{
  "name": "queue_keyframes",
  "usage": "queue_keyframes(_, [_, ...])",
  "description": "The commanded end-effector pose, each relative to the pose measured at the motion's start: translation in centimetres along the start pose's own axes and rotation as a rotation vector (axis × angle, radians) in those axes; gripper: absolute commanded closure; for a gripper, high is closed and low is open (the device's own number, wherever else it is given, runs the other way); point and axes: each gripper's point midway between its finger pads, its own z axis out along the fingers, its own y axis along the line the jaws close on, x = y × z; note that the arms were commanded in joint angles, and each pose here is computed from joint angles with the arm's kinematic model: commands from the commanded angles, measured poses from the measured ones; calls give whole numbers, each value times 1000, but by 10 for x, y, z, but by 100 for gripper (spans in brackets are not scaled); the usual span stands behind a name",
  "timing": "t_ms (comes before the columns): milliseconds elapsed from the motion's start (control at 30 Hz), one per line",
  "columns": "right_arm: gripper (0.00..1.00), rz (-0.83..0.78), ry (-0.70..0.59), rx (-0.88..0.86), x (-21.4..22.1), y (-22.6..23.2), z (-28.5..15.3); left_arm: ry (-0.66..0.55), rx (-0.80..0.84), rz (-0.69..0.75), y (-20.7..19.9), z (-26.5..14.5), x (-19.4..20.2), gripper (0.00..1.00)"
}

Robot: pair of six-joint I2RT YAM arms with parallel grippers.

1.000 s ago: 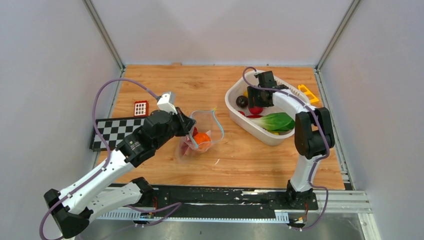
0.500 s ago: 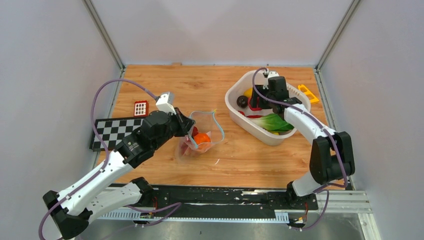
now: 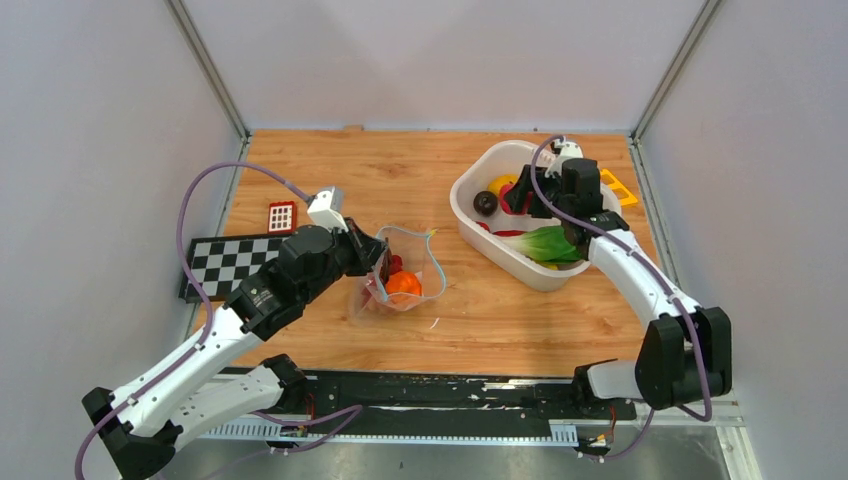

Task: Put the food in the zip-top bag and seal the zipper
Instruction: Pick up the fake fruit from the bin, then place the fake fruit in the zipper food storage bag.

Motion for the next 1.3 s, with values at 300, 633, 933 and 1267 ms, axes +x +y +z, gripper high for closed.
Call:
queue_keyframes(300, [59,2,-135,-537,-36,96,-66,-22,35,-21,-11,5,-7,100])
queue_keyframes(633, [60,-158,-124,-922,-18,164,-135,-45,27,-34,-9,7,-10,100])
queue_keyframes(933, [60,-286,-62,-1076,21,217,-161,-44,43,-48,-12,9,-9,100])
queue_keyframes(1267, [60,-400,36,-982,58,248,-136,-34,55,-40,-14,10,-6,100])
